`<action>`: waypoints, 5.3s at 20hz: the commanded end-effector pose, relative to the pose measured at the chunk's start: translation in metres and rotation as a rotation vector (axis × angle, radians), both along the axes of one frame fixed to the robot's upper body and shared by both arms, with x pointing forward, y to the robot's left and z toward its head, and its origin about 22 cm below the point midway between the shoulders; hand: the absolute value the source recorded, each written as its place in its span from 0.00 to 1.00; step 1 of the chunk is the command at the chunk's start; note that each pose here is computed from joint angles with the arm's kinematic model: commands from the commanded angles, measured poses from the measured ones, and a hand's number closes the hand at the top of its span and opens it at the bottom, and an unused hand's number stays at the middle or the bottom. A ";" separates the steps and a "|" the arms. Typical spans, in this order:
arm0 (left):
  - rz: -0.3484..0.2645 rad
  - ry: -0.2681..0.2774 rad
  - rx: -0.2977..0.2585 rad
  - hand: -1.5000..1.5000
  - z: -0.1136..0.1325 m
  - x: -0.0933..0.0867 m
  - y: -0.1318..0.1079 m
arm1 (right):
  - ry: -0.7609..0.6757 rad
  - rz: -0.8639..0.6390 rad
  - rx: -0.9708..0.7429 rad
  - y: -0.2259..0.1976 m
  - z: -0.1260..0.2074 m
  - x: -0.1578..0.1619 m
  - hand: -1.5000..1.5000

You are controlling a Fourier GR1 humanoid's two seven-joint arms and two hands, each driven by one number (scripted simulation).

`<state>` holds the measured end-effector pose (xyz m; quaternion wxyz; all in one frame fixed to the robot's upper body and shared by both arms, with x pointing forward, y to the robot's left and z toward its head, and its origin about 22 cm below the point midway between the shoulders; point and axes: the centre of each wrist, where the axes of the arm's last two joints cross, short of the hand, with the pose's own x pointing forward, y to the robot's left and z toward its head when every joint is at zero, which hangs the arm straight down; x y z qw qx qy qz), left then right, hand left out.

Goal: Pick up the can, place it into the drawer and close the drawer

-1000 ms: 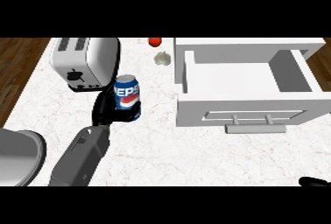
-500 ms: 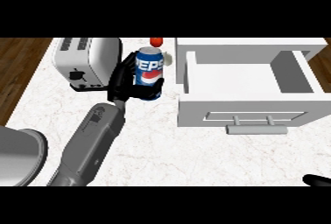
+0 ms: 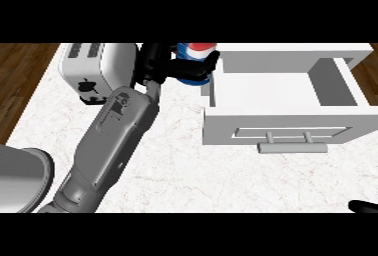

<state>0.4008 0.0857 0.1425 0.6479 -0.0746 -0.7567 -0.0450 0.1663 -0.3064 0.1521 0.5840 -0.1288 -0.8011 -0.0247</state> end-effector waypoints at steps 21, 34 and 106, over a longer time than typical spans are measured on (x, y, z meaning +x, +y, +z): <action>0.020 0.031 0.148 1.00 0.102 0.030 -0.094 | -0.031 0.043 -0.001 0.009 0.015 -0.001 0.00; 0.181 0.021 0.200 0.00 0.100 0.034 -0.103 | -0.035 0.074 -0.036 0.015 0.023 0.020 0.00; 0.193 0.017 0.090 0.00 0.111 0.047 0.010 | -0.128 -0.279 -1.097 0.132 -0.026 0.300 0.00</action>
